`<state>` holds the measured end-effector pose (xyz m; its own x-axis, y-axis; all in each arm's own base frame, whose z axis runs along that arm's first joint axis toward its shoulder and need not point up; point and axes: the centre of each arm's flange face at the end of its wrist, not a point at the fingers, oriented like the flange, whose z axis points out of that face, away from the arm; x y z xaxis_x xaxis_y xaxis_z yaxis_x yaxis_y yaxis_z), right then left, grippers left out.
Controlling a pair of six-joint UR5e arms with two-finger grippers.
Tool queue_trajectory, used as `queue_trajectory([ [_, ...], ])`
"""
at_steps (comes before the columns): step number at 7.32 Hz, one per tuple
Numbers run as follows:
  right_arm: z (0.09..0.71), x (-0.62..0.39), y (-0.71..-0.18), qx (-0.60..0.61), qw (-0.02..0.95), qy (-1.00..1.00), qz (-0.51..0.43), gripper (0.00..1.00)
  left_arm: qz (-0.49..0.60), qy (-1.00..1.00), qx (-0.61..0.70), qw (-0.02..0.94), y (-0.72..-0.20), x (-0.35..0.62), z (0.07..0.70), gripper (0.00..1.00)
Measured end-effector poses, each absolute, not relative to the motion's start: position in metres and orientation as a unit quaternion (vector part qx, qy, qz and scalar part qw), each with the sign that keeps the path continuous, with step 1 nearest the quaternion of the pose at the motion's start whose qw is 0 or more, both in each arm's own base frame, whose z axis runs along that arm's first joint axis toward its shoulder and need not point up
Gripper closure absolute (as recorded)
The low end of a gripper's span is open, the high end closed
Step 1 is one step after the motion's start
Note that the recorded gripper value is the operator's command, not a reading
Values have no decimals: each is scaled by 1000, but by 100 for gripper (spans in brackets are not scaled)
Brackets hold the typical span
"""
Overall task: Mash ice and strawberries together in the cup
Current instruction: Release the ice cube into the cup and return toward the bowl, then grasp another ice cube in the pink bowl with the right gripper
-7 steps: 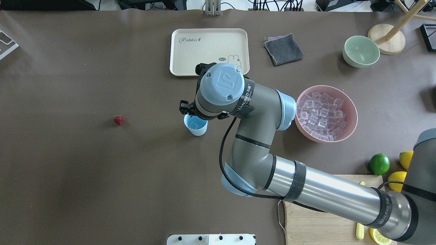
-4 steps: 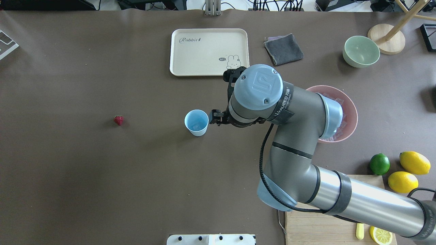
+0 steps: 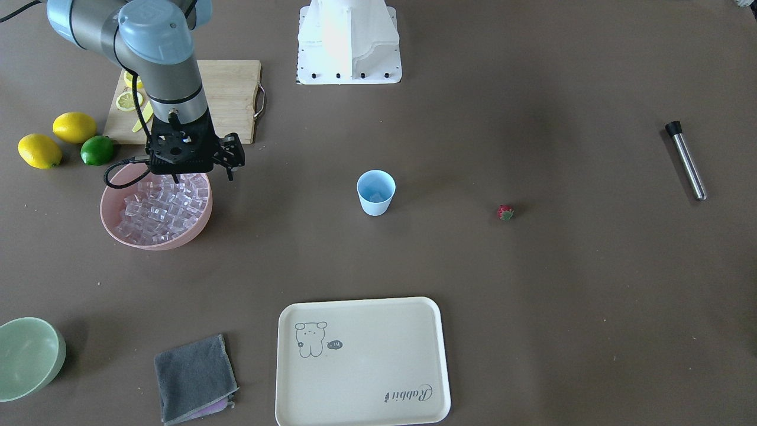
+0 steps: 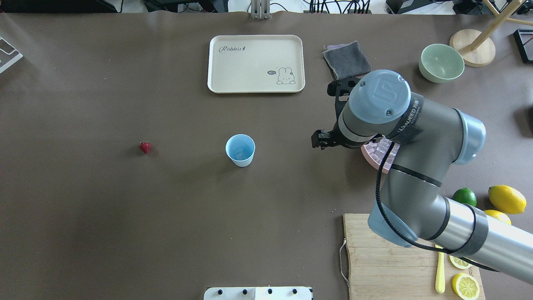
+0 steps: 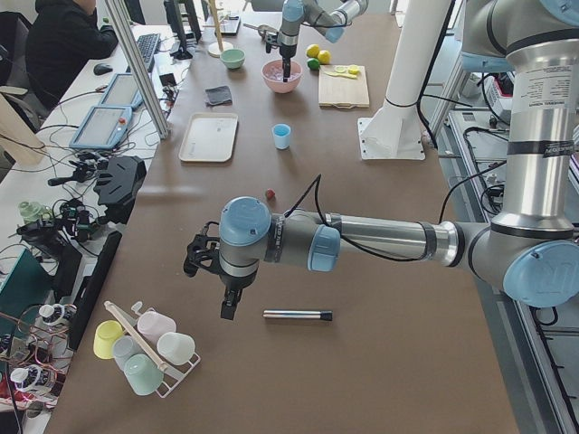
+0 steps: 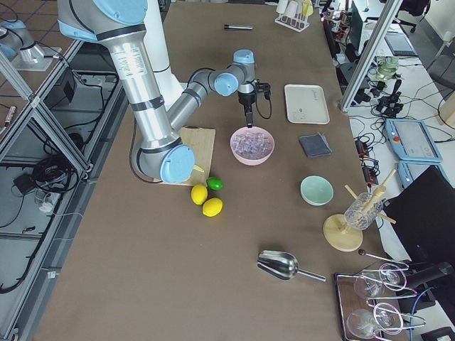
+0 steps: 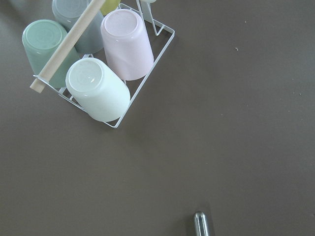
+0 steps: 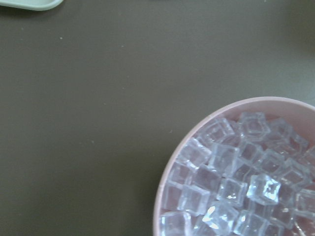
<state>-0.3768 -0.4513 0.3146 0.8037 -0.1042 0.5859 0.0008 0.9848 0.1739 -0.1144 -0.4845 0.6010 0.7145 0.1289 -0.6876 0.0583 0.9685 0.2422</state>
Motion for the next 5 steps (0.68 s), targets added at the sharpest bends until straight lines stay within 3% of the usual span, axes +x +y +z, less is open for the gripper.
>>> queue_trajectory([
  [3,379,-350,-465,71,963,-258,-35,6,20,377,126,917,-484,-114,599,1],
  [5,398,-348,-468,73,969,-232,-46,16,21,377,126,917,-484,-114,599,1],
])
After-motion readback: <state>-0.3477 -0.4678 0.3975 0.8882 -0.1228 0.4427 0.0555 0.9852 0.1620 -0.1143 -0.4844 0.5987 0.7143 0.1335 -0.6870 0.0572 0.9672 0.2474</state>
